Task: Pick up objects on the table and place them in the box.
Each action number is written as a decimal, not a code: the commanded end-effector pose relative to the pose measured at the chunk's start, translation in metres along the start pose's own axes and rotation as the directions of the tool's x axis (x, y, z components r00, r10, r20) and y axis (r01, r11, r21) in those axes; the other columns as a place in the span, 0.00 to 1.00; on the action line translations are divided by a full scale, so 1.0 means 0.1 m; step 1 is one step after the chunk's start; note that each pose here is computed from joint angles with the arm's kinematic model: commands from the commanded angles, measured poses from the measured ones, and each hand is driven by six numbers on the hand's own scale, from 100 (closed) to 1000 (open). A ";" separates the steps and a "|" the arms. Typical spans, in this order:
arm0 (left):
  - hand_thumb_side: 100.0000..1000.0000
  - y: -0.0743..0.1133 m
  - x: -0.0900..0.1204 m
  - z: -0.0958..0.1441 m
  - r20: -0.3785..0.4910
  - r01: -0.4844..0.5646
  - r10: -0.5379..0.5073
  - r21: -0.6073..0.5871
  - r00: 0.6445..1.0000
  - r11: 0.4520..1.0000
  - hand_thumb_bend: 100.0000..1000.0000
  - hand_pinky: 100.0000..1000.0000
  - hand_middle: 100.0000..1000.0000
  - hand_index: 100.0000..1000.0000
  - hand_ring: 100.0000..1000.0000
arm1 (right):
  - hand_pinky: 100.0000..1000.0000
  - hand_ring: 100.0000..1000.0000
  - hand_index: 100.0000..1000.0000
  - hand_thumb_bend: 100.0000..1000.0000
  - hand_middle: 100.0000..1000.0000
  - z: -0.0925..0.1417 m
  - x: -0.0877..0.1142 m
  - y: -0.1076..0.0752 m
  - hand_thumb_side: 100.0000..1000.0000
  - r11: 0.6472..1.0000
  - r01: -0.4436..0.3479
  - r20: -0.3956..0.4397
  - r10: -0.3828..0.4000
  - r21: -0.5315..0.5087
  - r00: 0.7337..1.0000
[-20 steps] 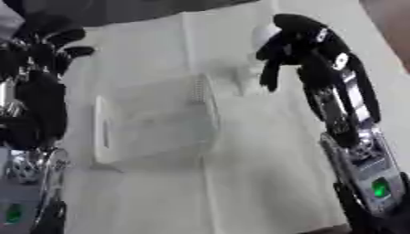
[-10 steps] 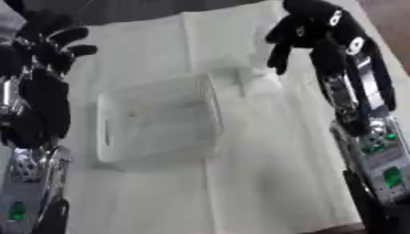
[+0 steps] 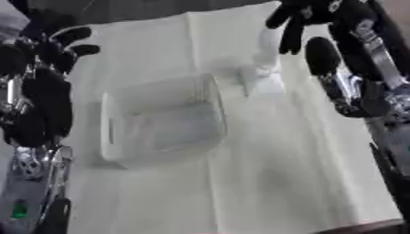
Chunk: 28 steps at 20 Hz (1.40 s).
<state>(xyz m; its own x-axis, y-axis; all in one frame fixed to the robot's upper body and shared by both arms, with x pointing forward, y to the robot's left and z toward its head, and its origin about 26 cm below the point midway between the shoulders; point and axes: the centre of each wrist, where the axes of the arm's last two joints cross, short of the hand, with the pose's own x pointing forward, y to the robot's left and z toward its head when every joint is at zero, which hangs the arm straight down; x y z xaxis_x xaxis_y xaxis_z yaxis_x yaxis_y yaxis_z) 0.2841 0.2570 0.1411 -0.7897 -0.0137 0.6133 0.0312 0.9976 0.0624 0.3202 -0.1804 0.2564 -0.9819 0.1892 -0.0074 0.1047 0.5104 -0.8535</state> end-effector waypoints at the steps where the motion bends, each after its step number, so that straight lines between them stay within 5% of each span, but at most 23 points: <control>1: 1.00 0.03 0.05 -0.03 0.016 0.019 -0.019 -0.011 1.000 1.000 0.00 0.62 0.72 0.86 0.74 | 0.33 0.41 0.92 0.00 0.69 0.02 -0.11 -0.17 0.87 0.988 -0.135 -0.011 0.136 0.078 0.991; 11: 1.00 0.03 0.05 0.00 0.003 0.019 -0.019 -0.015 1.000 1.000 0.00 0.62 0.72 0.86 0.74 | 0.56 0.50 0.92 0.02 0.82 0.13 -0.52 -0.27 0.87 0.920 -0.309 -0.056 0.331 0.240 0.942; 13: 1.00 0.03 0.05 0.01 0.000 0.018 -0.018 -0.017 1.000 1.000 0.00 0.62 0.72 0.86 0.74 | 0.67 0.60 0.93 0.08 0.89 0.13 -0.58 -0.31 0.88 0.897 -0.336 -0.062 0.368 0.286 0.928; 16: 1.00 0.03 0.04 0.01 -0.004 0.018 -0.018 -0.019 1.000 1.000 0.00 0.62 0.72 0.86 0.73 | 0.99 0.94 1.00 0.15 1.00 0.13 -0.71 -0.34 0.87 0.830 -0.374 -0.066 0.437 0.414 0.897; 20: 1.00 0.02 0.03 0.03 -0.010 0.017 -0.017 -0.020 1.000 1.000 0.00 0.62 0.72 0.86 0.73 | 1.00 1.00 1.00 0.18 1.00 0.11 -0.93 -0.35 0.80 0.691 -0.362 -0.051 0.500 0.626 0.865; 28: 1.00 0.02 0.02 0.04 -0.016 0.015 -0.015 -0.020 1.000 1.000 0.00 0.62 0.71 0.85 0.73 | 1.00 1.00 1.00 0.22 1.00 0.11 -1.18 -0.32 0.68 0.563 -0.237 -0.082 0.482 0.791 0.873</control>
<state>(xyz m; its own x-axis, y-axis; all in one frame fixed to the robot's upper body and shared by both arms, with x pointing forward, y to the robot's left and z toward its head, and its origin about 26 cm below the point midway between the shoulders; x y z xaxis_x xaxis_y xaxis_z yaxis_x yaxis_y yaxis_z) 0.2807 0.2592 0.1346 -0.7684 -0.0249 0.6395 0.0292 0.9968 0.0739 0.4286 -0.2267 0.2681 -0.7714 0.5489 -0.3221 0.1814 -0.2955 -0.9380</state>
